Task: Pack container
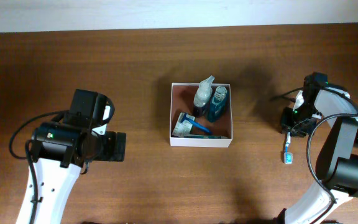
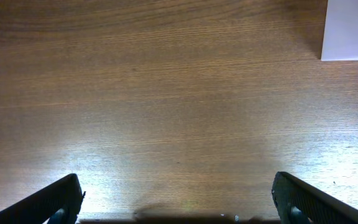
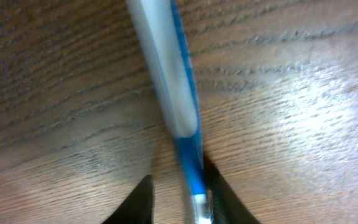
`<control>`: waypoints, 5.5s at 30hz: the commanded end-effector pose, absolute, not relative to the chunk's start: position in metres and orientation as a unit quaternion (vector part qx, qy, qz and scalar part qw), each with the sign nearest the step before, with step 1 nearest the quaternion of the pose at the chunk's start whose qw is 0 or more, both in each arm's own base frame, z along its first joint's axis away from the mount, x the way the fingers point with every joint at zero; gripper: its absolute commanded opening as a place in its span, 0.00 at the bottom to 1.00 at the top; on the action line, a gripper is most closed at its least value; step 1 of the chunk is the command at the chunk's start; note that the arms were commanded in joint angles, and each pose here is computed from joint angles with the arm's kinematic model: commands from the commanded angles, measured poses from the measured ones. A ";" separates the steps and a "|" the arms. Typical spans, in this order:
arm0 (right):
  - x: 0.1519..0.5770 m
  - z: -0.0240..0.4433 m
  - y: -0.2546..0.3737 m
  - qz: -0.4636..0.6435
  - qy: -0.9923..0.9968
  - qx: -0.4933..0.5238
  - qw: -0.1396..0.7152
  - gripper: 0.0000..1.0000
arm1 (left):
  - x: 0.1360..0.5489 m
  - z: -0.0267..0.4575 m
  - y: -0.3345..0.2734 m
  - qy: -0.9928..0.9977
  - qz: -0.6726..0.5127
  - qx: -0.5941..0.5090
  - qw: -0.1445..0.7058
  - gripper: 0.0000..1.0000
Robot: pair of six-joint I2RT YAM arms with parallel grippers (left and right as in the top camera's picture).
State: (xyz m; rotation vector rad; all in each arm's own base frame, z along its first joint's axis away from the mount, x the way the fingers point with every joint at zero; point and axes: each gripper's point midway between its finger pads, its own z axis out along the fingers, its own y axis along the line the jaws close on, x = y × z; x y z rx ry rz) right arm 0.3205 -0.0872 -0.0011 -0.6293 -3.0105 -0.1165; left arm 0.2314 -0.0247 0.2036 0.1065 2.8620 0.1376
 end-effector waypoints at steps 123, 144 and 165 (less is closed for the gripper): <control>0.201 0.090 0.014 -0.034 -0.865 0.026 -0.501 0.99 | 0.231 0.203 -0.023 0.989 0.051 0.031 0.137 0.99; 0.201 0.090 0.014 -0.034 -0.865 0.026 -0.501 0.99 | 0.182 0.318 0.038 0.880 0.099 -0.076 0.459 0.99; 0.201 0.090 0.014 -0.034 -0.865 0.025 -0.500 0.99 | 0.216 0.111 0.007 0.835 -0.001 -0.049 0.548 0.99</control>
